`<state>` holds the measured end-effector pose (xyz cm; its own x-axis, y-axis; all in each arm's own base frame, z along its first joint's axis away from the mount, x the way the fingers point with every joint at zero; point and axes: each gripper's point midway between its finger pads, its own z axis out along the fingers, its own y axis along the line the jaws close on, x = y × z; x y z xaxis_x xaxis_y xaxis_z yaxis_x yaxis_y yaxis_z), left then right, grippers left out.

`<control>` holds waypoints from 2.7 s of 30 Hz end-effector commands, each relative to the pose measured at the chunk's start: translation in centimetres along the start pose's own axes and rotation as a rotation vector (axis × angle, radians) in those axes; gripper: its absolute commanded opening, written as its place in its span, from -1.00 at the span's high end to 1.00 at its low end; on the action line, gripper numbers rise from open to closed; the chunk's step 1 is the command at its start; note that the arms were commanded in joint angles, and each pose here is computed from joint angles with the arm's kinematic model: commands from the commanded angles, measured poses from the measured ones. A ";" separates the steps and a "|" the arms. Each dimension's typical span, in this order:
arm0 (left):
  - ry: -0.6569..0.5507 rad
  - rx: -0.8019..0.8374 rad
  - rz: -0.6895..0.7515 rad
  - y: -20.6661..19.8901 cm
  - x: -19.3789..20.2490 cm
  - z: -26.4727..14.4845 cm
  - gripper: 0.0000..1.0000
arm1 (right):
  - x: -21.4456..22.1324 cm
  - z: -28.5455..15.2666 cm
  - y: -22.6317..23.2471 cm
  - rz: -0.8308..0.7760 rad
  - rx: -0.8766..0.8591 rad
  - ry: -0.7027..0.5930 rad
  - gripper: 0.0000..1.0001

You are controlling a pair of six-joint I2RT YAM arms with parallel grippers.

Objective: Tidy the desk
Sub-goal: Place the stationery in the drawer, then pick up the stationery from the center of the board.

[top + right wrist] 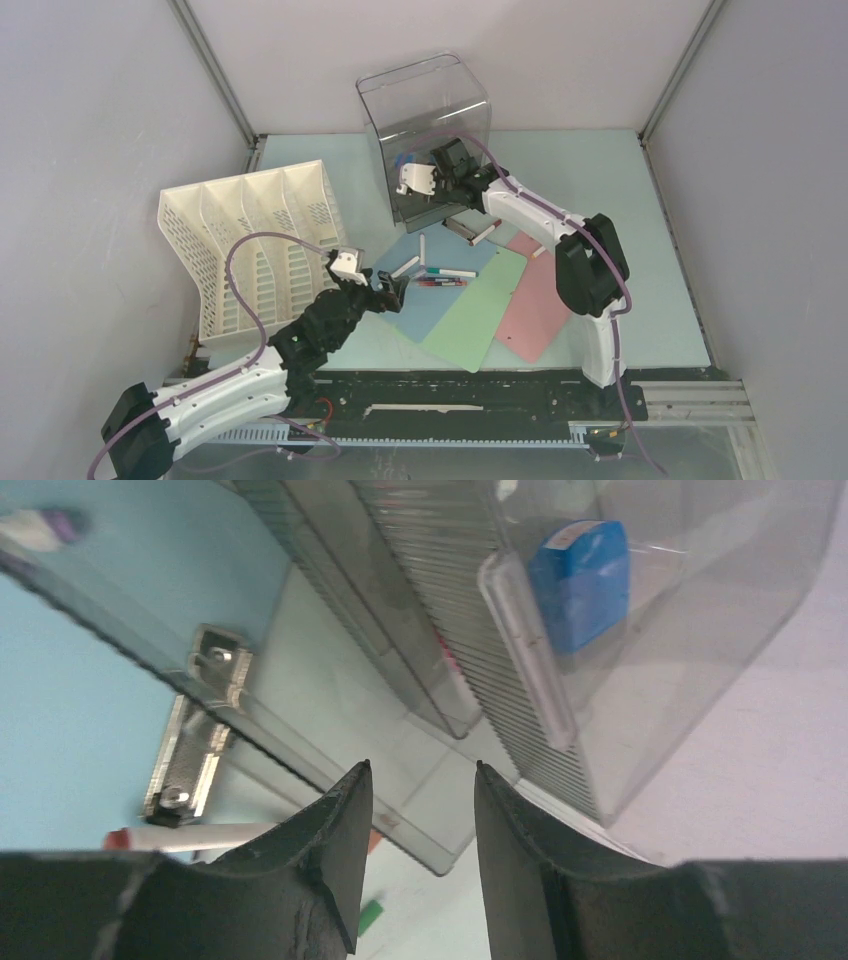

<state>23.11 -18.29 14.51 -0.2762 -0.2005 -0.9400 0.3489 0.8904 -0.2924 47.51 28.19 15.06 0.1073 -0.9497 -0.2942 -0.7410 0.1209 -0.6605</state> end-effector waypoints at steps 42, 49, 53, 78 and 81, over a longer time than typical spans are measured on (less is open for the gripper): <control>0.395 -0.017 0.115 -1.3 3.6 3.9 -1.00 | 2.3 -24.7 11.6 0.637 -0.671 -0.627 -0.08; 0.523 -0.077 0.218 -0.3 5.3 5.1 -0.98 | 2.6 -24.4 12.1 0.637 -0.685 -0.623 -0.08; 0.566 -0.117 0.268 0.4 5.8 5.5 -0.97 | 2.6 -24.2 12.3 0.640 -0.694 -0.617 -0.08; 0.710 -0.279 0.418 3.7 8.9 6.6 0.07 | 2.7 -23.8 12.7 0.633 -0.707 -0.600 -0.06; 0.719 -0.280 0.419 3.8 9.2 6.6 0.12 | 2.6 -23.8 12.8 0.634 -0.713 -0.599 -0.06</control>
<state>26.43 -19.05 2.53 -0.7253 0.3926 -0.5655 0.3586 0.9166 0.1764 22.86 20.06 22.27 -0.2807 -0.4621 -0.8413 -0.9582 0.1848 0.2182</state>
